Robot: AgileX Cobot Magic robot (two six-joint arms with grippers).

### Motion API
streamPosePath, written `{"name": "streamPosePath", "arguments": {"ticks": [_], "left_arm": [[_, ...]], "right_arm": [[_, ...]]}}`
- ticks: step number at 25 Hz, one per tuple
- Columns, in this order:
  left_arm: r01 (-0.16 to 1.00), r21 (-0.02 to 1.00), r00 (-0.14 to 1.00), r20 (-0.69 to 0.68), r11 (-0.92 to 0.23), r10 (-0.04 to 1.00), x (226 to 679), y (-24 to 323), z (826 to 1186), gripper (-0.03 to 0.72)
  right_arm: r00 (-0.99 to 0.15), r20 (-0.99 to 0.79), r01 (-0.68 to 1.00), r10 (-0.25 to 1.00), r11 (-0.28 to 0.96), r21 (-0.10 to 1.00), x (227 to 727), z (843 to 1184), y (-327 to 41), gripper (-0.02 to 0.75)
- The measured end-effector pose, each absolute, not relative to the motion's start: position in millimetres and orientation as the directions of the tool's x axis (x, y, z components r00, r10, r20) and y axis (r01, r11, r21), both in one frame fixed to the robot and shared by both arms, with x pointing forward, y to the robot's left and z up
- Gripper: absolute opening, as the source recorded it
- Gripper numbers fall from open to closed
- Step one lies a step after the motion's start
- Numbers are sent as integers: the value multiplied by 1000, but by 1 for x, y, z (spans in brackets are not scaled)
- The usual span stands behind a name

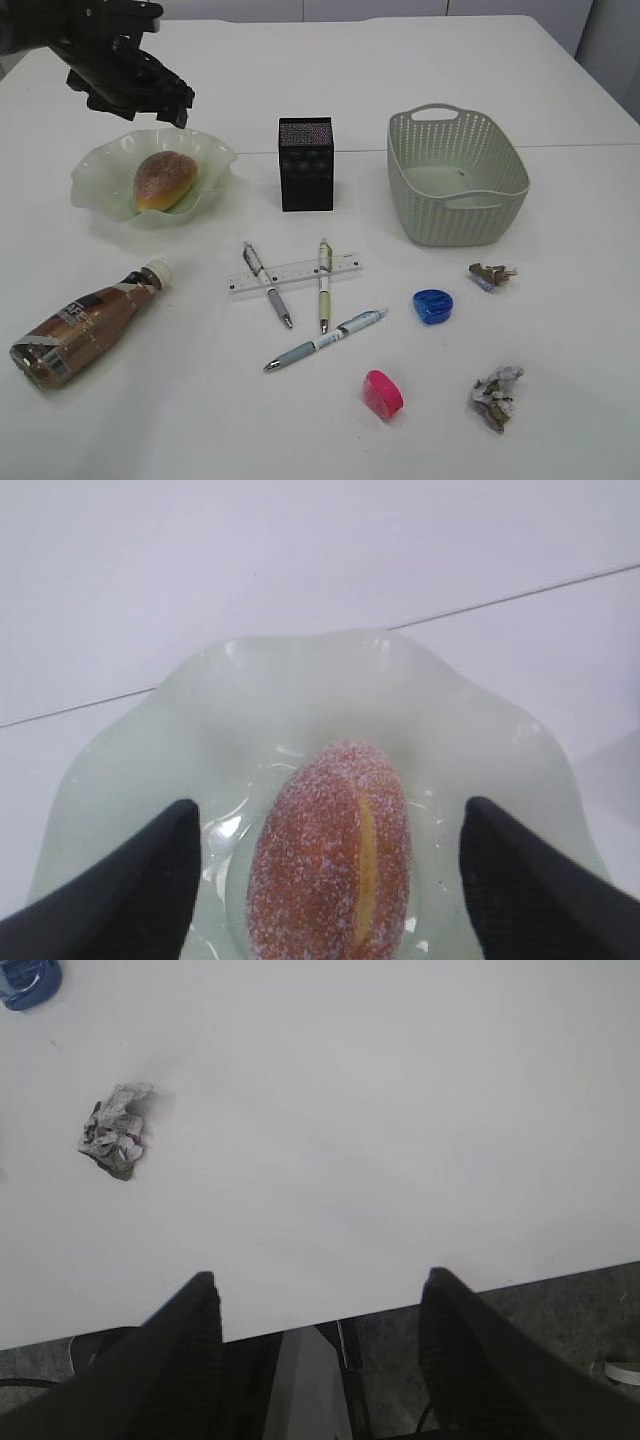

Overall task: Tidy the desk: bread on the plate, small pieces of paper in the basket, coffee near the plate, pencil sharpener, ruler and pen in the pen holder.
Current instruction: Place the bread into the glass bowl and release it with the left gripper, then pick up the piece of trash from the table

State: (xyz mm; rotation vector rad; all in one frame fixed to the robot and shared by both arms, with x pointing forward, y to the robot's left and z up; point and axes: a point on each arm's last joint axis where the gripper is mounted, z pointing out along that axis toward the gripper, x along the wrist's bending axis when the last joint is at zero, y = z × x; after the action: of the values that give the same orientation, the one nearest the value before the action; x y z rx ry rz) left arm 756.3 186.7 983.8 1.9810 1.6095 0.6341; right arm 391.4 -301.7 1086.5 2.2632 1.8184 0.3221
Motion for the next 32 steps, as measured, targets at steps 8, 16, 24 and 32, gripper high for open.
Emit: {"name": "streamPosePath", "arguments": {"ticks": [8, 16, 24, 32], "left_arm": [[809, 560, 170, 68, -178, 983, 750, 191, 1018, 581], [869, 473, 145, 37, -146, 989, 721, 197, 1074, 581], [813, 572, 153, -21, -114, 988, 674, 204, 1151, 566], [852, 512, 141, -22, -110, 990, 556, 231, 1177, 531]], "right_arm": [[210, 35, 929, 977, -211, 305, 391, 1086, -302, 488], [211, 67, 929, 975, -221, 297, 391, 1086, -299, 487], [211, 98, 929, 973, -231, 290, 391, 1087, -296, 488], [211, 121, 929, 970, -238, 285, 391, 1087, -294, 488]]}}
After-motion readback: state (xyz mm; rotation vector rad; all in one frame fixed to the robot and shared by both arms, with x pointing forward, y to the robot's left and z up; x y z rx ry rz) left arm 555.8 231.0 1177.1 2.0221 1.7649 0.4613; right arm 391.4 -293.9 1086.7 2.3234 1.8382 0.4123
